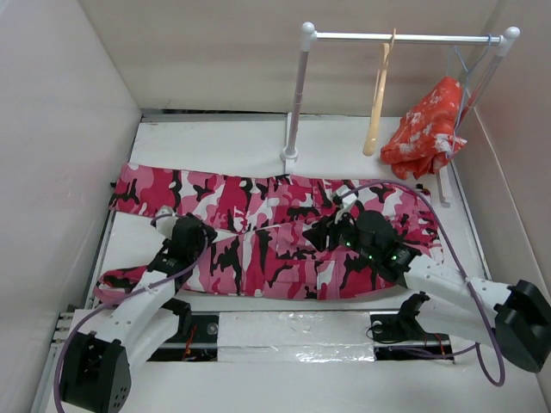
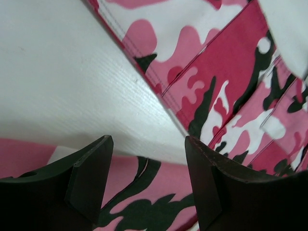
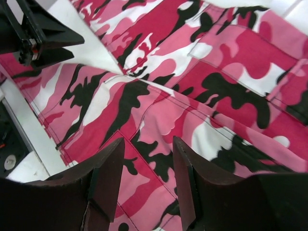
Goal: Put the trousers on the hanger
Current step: Flatten out the trousers at the center of the board.
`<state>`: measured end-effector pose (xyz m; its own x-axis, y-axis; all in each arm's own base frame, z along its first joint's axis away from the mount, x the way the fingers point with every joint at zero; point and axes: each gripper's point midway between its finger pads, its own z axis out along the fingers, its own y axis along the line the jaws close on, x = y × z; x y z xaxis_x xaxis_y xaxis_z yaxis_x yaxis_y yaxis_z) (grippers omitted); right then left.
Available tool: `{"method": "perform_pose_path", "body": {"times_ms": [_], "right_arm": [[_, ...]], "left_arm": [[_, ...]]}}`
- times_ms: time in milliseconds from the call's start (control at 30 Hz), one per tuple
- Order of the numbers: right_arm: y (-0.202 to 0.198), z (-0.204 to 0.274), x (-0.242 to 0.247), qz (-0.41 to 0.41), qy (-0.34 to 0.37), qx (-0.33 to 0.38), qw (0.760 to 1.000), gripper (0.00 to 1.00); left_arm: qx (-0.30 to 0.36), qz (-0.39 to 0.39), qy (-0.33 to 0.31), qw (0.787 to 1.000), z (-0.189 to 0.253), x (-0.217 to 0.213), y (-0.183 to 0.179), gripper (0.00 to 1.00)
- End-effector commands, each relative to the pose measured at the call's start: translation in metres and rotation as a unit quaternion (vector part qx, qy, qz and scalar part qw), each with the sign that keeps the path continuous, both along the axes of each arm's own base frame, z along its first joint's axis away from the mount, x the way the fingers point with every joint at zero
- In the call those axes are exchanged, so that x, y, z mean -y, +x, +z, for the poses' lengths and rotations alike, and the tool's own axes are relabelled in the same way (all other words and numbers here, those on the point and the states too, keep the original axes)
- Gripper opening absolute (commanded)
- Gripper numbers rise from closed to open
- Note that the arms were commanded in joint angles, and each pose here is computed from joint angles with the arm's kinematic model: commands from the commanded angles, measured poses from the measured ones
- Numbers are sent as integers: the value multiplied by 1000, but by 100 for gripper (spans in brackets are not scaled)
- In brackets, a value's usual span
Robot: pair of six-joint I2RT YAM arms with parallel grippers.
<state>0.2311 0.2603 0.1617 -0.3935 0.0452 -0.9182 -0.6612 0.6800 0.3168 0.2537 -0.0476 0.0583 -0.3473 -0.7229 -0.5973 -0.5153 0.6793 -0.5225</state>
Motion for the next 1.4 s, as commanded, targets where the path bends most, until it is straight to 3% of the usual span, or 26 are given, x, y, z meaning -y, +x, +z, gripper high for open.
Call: {"method": "perform_pose_path", "body": {"times_ms": [0, 200, 300, 333, 600, 733, 800, 833, 900, 933, 1000, 1100, 1133, 1200, 1233, 1333, 1367], "right_arm": [[6, 28, -19, 16, 10, 41, 999, 51], [13, 43, -15, -3, 15, 58, 998, 51], [14, 47, -9, -17, 14, 64, 998, 51], [16, 48, -6, -21, 14, 64, 998, 51], [28, 51, 21, -64, 9, 68, 996, 51], [30, 54, 29, -63, 12, 75, 995, 51], [32, 55, 31, -58, 14, 76, 995, 51], [32, 55, 29, -53, 15, 77, 996, 47], [29, 56, 17, -19, 21, 78, 997, 24], [25, 55, 8, 1, 20, 75, 997, 4], [19, 62, -16, 54, 14, 83, 995, 0], [7, 34, -63, 118, -25, 56, 991, 0], [12, 29, -83, 133, -34, 46, 989, 2], [8, 28, -123, 170, -22, 47, 984, 26], [18, 22, -143, 176, -27, 43, 983, 46], [35, 1, -193, 207, -55, 47, 976, 69], [34, -5, -190, 212, -69, 43, 974, 70]], "left_arm": [[-45, -18, -10, 999, -22, 11, -18, 58], [-56, -23, -1, 998, -31, 17, -5, 54], [-35, -31, 4, 999, -18, 25, 23, 45], [-24, -35, 4, 999, -13, 29, 33, 38], [-20, -64, 11, 998, -6, 60, 106, 34], [-29, -79, 16, 996, -3, 69, 106, 33], [-6, -53, 32, 998, 14, 53, 97, 35], [-9, -43, 41, 998, 16, 45, 89, 38], [18, -16, 51, 998, 33, 28, 74, 42], [22, -7, 52, 998, 37, 23, 68, 42], [51, -7, 40, 998, 58, 18, 56, 42], [99, -24, 13, 995, 81, 22, 41, 32], [104, -23, 13, 994, 84, 20, 37, 28], [143, -8, 12, 990, 116, 11, 32, 28], [142, -3, 21, 990, 125, 7, 29, 28], [173, -7, 23, 985, 159, 4, 27, 31], [177, -8, 23, 984, 164, 5, 27, 31]]}}
